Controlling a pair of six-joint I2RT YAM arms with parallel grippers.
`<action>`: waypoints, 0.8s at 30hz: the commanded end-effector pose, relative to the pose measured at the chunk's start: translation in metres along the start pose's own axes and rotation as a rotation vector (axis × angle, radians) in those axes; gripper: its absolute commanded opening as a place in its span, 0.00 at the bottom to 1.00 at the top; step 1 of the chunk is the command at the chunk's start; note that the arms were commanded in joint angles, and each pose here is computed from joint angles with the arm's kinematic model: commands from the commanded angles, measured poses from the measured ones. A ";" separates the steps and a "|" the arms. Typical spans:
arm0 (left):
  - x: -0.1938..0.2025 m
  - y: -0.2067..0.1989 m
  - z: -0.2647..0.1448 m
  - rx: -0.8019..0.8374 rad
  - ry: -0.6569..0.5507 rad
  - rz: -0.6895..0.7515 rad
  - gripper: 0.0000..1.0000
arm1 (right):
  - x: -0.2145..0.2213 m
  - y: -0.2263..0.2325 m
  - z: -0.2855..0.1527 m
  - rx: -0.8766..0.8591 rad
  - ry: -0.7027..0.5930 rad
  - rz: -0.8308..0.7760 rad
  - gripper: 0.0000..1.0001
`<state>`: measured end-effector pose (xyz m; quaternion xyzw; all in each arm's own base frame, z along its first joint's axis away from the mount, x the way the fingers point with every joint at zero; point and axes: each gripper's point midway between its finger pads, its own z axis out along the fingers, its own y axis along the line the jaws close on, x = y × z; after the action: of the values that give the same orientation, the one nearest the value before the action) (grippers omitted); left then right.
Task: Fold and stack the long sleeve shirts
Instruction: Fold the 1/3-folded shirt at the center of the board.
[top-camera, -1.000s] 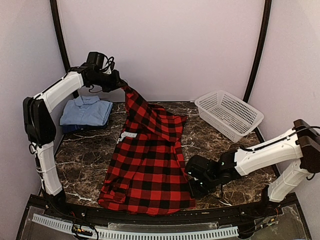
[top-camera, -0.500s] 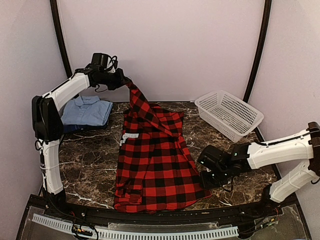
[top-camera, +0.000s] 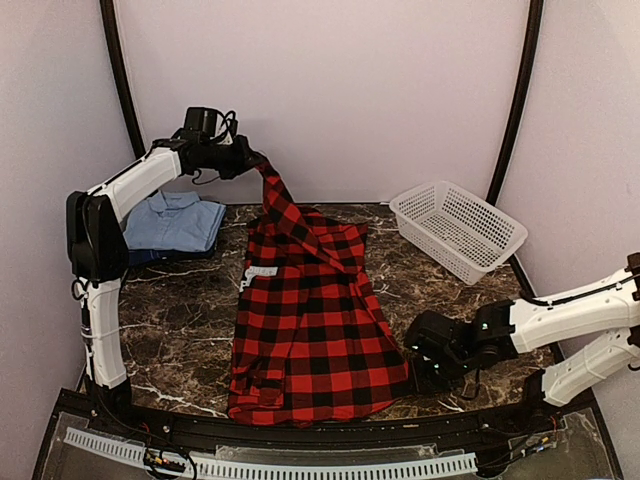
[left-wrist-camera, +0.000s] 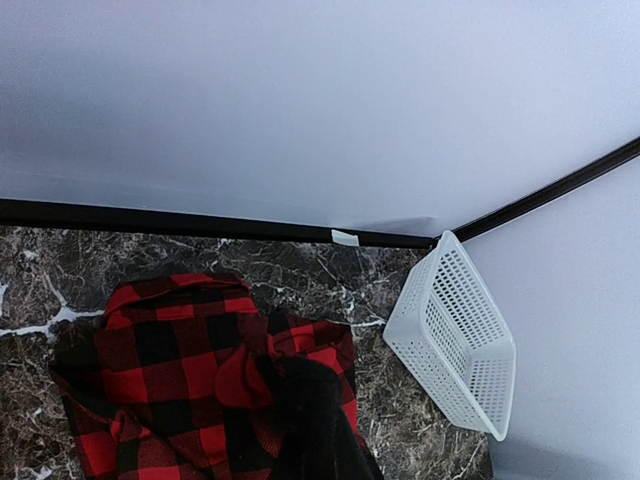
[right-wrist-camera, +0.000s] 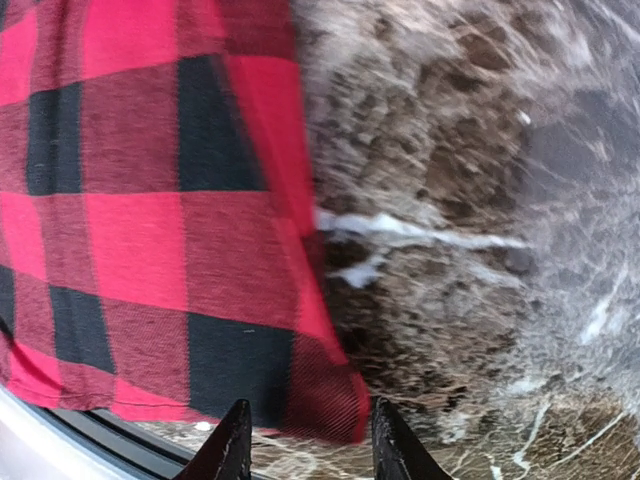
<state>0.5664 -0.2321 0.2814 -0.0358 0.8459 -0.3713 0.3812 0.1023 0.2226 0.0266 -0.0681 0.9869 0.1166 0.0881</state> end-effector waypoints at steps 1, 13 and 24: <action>-0.021 -0.022 -0.014 0.056 -0.058 0.028 0.00 | 0.005 -0.018 0.001 0.049 -0.017 0.071 0.37; -0.025 -0.025 -0.017 0.059 -0.067 0.034 0.00 | -0.009 0.007 0.002 -0.022 -0.065 0.051 0.19; -0.047 -0.037 -0.029 0.064 -0.127 0.083 0.00 | -0.032 0.069 -0.036 -0.045 -0.140 -0.142 0.00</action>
<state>0.5695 -0.2334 0.3099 -0.0268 0.8295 -0.3809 0.4075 0.1174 0.2632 0.0613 -0.0767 0.9778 0.1374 0.1381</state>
